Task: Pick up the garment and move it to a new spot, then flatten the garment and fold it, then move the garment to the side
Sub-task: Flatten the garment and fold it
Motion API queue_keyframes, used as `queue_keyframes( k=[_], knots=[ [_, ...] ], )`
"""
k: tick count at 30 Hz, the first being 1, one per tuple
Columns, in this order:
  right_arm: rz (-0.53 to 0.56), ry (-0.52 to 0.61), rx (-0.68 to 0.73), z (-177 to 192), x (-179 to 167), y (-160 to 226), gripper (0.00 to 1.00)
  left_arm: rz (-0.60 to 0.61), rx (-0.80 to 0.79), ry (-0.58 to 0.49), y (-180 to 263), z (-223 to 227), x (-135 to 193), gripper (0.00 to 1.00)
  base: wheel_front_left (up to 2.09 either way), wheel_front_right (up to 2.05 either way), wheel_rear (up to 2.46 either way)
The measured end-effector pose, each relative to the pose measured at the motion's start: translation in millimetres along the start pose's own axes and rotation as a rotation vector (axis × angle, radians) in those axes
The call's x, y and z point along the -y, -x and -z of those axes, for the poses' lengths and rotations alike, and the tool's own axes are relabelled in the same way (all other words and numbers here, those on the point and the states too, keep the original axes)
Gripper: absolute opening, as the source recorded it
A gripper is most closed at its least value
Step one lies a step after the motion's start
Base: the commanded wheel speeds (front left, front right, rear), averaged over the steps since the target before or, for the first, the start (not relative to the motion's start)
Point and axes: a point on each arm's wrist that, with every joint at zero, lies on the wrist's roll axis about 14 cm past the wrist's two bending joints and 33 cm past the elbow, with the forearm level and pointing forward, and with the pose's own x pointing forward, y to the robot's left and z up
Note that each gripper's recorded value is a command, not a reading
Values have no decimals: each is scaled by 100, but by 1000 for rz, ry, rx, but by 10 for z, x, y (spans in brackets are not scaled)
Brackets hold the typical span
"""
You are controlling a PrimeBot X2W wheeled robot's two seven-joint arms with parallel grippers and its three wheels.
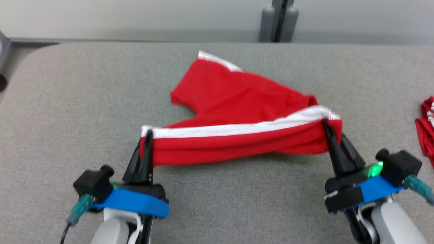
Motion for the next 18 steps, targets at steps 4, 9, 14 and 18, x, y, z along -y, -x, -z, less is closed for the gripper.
queue_keyframes(
  k=[4, 9, 14, 18],
  knots=[
    [22, -40, -18, 53, -124, 316, 0, -53, 3, 22, 333, 20, -46, 0, 0, 0, 0],
    [74, -69, -34, 95, -142, 687, 0, -86, 2, 48, 633, 67, -37, 0, 0, 0, 0],
    [113, -77, -34, 91, -96, 886, 1, -47, -8, 42, 668, 106, 97, 0, 0, 0, 0],
    [140, -85, -35, 108, 0, 847, 10, 27, -19, 3, 430, 85, 199, 0, 0, 0, 0]
  ],
)
